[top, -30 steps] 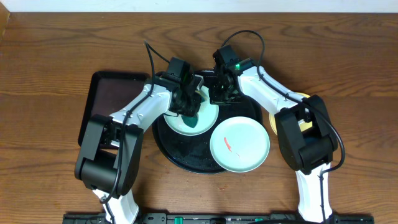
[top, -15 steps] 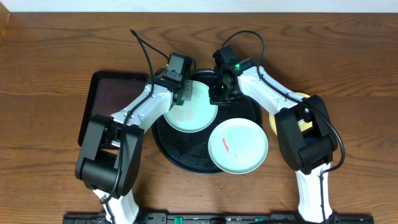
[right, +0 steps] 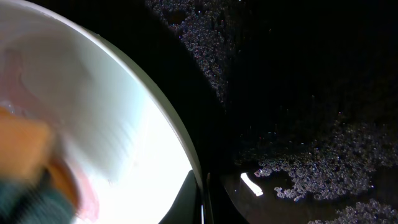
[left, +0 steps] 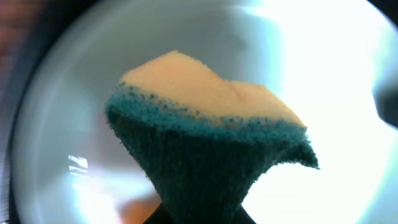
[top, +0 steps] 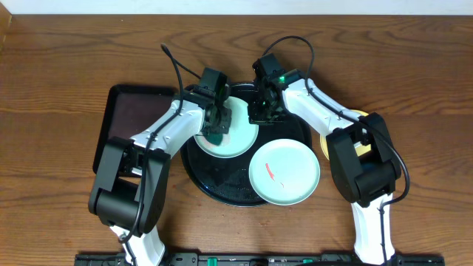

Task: Clean dirty plates on tray and stack at the side
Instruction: 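Scrub the upper light-green plate with the sponge while right gripper holds it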

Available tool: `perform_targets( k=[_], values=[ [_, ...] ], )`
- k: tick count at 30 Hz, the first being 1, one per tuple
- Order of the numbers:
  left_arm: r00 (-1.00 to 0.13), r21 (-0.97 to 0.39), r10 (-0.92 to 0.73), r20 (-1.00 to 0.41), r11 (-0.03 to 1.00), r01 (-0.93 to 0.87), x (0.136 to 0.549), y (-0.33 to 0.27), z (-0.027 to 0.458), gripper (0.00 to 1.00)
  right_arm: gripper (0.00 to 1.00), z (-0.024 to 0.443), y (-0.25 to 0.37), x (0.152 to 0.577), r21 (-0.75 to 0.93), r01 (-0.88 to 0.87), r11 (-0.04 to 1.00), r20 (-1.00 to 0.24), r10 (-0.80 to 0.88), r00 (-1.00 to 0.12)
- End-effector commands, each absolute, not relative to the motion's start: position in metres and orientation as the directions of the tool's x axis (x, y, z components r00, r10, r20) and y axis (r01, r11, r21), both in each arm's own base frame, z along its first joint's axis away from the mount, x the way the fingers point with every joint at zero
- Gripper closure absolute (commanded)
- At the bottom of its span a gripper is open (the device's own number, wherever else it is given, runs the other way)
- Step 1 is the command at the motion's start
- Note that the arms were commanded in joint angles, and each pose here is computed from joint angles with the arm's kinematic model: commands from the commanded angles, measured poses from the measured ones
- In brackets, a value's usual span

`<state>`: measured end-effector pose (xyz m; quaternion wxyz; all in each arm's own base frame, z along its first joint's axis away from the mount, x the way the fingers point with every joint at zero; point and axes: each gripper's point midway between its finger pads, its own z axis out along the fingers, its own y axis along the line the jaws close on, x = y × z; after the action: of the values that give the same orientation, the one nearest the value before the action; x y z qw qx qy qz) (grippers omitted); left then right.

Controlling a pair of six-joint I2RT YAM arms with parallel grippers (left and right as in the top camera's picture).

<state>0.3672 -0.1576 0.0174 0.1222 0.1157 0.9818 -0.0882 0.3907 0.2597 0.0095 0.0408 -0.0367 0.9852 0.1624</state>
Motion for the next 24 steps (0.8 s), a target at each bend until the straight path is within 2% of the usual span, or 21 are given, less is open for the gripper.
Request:
perform_targets(
  k=[1, 4, 8, 12, 15, 20, 24],
  values=[
    [-0.908, -0.306, 0.323, -0.266, 0.865, 0.397, 0.349, -0.190, 0.029, 0.92, 0.99, -0.001, 0.261, 0.388, 0.298, -0.071, 0.952, -0.075, -0.051, -0.996],
    [-0.900, -0.279, 0.322, -0.293, 0.871, 0.403, 0.357, -0.188, 0.029, 0.92, 0.99, -0.001, 0.262, 0.389, 0.299, -0.072, 0.951, -0.078, -0.051, -0.996],
    [-0.886, -0.159, 0.281, -0.368, 0.920, 0.358, 0.384, -0.173, 0.031, 0.93, 0.99, -0.001, 0.262, 0.389, 0.300, -0.072, 0.951, -0.078, -0.051, -0.996],
    [-0.873, 0.012, 0.140, -0.468, 0.988, 0.152, 0.419, -0.139, 0.039, 0.92, 0.99, -0.001, 0.262, 0.389, 0.300, -0.072, 0.951, -0.079, -0.051, -0.996],
    [-0.843, 0.083, 0.038, -0.536, 0.996, -0.008, 0.435, -0.117, 0.048, 0.92, 0.99, -0.001, 0.262, 0.389, 0.300, -0.072, 0.951, -0.079, -0.051, -0.996],
    [-0.849, 0.083, -0.034, -0.527, 0.992, -0.092, 0.429, -0.109, 0.046, 0.92, 0.99, -0.001, 0.262, 0.389, 0.300, -0.073, 0.951, -0.079, -0.051, -0.996],
    [-0.914, 0.002, -0.008, -0.405, 1.000, -0.010, 0.403, -0.128, 0.031, 0.92, 0.99, -0.001, 0.262, 0.389, 0.300, -0.076, 0.951, -0.080, -0.054, -0.995]
  ],
)
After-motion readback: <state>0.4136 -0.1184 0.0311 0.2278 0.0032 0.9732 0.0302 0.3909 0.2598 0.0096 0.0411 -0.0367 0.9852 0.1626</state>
